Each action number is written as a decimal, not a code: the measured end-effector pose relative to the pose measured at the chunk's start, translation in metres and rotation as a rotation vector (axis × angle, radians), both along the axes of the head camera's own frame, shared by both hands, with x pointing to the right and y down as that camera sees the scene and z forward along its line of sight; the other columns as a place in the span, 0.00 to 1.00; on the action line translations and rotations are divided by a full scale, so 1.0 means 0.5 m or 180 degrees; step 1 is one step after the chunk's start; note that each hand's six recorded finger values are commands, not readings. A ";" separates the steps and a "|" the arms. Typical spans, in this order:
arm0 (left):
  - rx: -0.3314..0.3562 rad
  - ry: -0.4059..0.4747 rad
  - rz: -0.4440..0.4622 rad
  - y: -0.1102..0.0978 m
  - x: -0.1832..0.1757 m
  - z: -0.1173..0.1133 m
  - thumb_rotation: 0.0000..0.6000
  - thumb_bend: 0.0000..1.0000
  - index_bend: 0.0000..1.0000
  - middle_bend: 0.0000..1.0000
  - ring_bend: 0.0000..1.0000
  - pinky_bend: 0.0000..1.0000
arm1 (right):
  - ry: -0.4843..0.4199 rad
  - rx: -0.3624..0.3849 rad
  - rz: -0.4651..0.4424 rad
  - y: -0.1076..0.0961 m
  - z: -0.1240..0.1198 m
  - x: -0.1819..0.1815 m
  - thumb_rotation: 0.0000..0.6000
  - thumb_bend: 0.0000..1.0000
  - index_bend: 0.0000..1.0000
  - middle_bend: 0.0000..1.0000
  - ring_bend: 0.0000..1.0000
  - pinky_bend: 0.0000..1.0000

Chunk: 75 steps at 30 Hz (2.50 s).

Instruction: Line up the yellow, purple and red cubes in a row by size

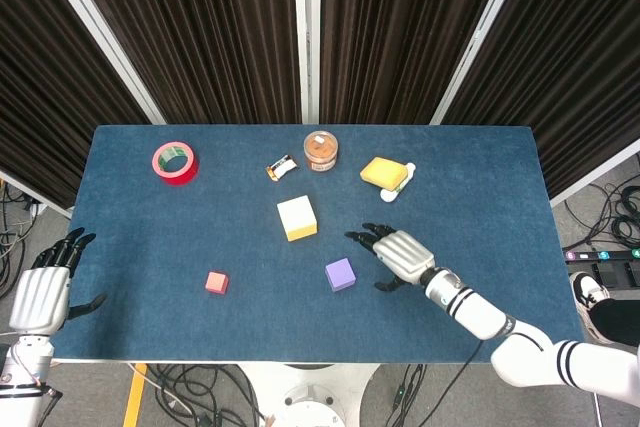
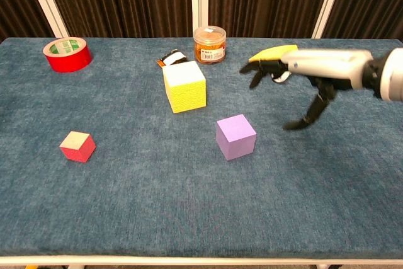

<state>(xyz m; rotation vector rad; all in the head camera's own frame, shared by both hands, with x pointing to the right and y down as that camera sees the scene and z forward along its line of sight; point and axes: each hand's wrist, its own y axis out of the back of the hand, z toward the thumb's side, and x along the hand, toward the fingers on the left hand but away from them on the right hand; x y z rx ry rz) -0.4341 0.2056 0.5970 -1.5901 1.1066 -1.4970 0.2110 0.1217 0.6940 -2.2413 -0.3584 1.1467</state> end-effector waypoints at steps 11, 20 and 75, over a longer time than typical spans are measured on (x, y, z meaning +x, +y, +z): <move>-0.0018 0.0006 -0.0057 0.007 -0.008 0.000 1.00 0.19 0.19 0.20 0.18 0.24 | -0.0039 -0.0036 -0.0232 0.026 0.053 -0.068 1.00 0.16 0.04 0.14 0.00 0.14; -0.0025 0.0002 -0.0126 0.018 -0.025 0.001 1.00 0.19 0.19 0.20 0.18 0.24 | 0.0023 0.0068 -0.0223 0.018 0.077 -0.093 1.00 0.33 0.43 0.40 0.14 0.22; -0.0218 0.0292 -0.0151 0.029 -0.022 0.011 1.00 0.19 0.19 0.20 0.18 0.24 | 0.0042 0.0073 0.0637 -0.165 0.152 -0.182 1.00 0.22 0.33 0.39 0.09 0.00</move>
